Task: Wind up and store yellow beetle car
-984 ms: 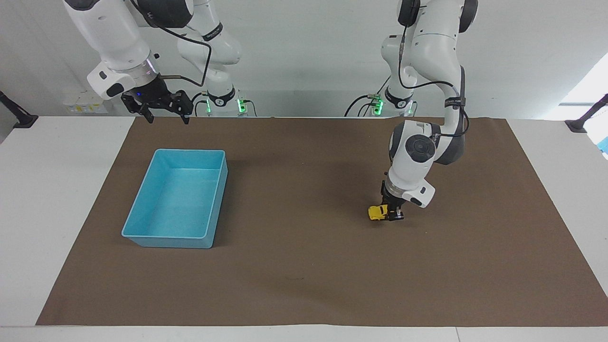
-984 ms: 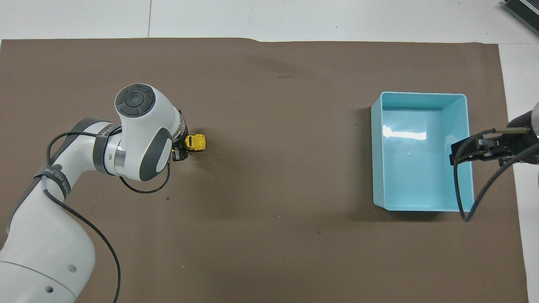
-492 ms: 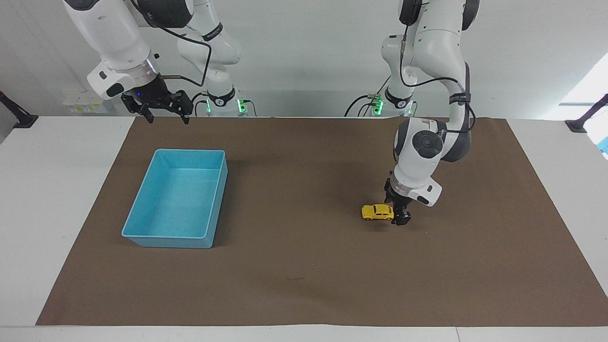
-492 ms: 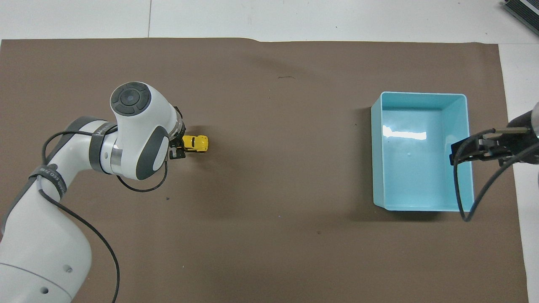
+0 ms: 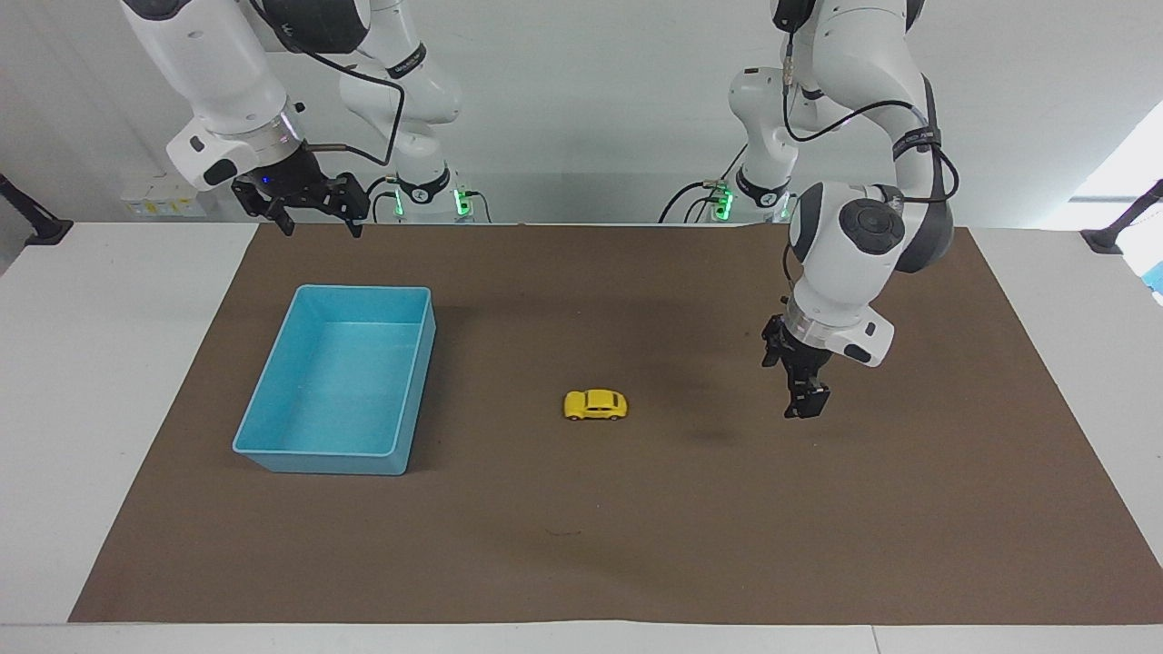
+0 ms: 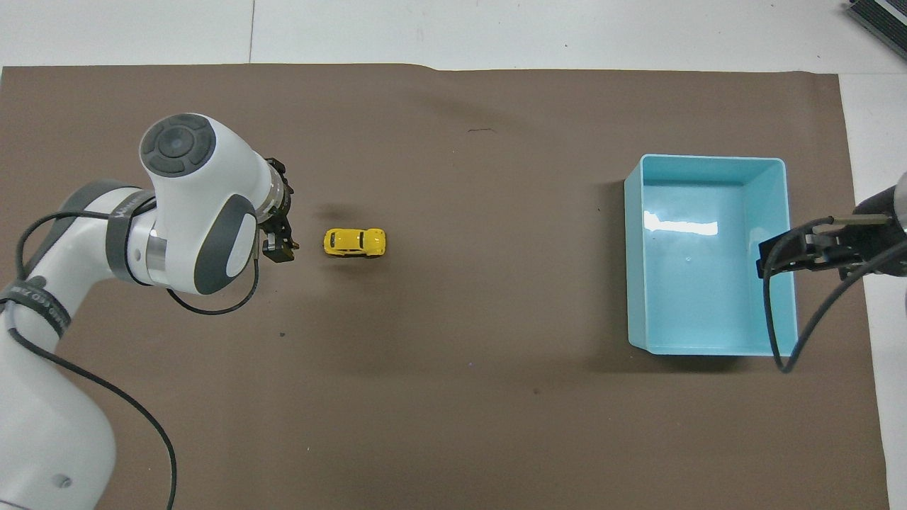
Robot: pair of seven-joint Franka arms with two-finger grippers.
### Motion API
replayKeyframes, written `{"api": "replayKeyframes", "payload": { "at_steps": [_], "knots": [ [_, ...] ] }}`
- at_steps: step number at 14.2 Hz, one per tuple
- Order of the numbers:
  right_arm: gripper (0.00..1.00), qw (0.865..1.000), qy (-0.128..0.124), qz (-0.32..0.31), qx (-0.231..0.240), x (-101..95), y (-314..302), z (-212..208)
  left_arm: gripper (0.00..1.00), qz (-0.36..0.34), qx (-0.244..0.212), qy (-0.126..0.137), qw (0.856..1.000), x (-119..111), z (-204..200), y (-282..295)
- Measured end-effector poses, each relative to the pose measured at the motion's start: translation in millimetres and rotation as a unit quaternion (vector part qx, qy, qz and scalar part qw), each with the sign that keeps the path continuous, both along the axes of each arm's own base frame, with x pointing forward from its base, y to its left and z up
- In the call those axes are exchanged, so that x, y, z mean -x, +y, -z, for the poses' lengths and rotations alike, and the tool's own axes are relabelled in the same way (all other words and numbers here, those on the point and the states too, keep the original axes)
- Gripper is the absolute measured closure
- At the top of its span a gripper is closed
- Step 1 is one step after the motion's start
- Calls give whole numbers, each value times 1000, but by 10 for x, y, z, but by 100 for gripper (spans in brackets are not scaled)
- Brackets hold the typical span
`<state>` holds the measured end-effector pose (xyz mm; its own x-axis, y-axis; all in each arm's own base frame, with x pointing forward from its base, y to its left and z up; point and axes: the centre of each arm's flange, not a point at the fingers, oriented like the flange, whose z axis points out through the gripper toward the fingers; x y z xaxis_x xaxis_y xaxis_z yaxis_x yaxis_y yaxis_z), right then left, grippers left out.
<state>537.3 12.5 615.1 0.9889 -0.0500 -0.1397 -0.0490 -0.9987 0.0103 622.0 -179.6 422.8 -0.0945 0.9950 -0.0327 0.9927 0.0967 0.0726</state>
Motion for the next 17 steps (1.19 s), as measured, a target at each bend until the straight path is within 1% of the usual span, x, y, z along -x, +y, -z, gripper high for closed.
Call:
{"api": "replayKeyframes", "payload": {
  "at_steps": [3,6,9,11,13,17],
  "knots": [
    [0,1000,0,0,0,0,0,0,0,-2,5,-17,1000,-47,-215,9],
    [0,1000,0,0,0,0,0,0,0,-4,11,-31,999,-15,-457,51],
    [0,1000,0,0,0,0,0,0,0,-8,13,-37,999,-1,-565,107],
    [0,1000,0,0,0,0,0,0,0,-12,11,-35,999,-16,-568,193],
    [0,1000,0,0,0,0,0,0,0,7,8,-32,999,-17,-601,288],
    [0,1000,0,0,0,0,0,0,0,53,5,-43,998,34,-798,323]
  ]
}}
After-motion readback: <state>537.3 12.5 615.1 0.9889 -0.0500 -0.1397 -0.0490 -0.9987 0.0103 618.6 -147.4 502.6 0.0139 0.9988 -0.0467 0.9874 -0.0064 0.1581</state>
